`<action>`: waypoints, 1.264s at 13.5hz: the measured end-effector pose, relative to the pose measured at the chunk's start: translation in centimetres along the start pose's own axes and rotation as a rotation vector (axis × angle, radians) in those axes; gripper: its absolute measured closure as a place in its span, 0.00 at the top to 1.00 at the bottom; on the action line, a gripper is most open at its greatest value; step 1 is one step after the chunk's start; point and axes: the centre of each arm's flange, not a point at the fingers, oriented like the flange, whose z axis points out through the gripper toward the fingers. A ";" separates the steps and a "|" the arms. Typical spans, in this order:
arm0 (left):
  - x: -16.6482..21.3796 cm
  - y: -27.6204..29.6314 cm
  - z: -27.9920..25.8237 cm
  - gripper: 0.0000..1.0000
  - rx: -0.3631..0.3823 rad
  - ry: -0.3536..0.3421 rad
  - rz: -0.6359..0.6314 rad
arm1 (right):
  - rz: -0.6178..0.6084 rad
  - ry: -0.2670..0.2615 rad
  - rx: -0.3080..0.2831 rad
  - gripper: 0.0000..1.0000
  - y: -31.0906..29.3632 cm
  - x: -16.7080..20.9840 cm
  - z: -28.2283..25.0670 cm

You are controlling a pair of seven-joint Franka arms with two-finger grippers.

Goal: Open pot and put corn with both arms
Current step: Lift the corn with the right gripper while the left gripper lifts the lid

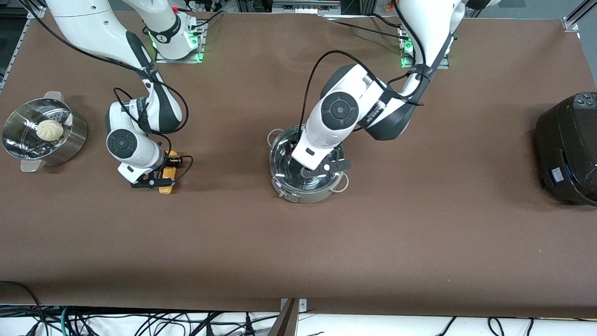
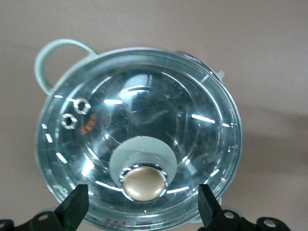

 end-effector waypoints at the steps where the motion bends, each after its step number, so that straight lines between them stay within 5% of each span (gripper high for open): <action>1: -0.4 0.4 0.5 1.00 0.010 0.007 0.007 | -0.001 0.003 0.000 0.48 0.0 0.1 -0.1; 6: 0.1 0.6 2.1 0.98 0.029 0.038 0.018 | -0.002 -0.012 -0.008 0.47 -0.1 1.2 -2.0; 8: 0.2 0.8 2.6 0.96 0.028 0.050 0.023 | -0.005 -0.027 -0.013 0.39 -0.3 1.6 -3.2; 9: 0.3 0.7 2.7 0.94 0.028 0.052 0.022 | -0.008 -0.048 -0.018 0.32 -0.5 1.9 -4.2; 13: 0.4 0.7 3.0 0.87 0.032 0.051 0.022 | -0.007 -0.151 -0.044 0.32 -0.9 3.1 -12.5; 17: 0.3 0.4 3.1 0.51 0.056 0.047 0.054 | 0.002 -0.219 -0.057 0.32 -0.8 2.9 -20.1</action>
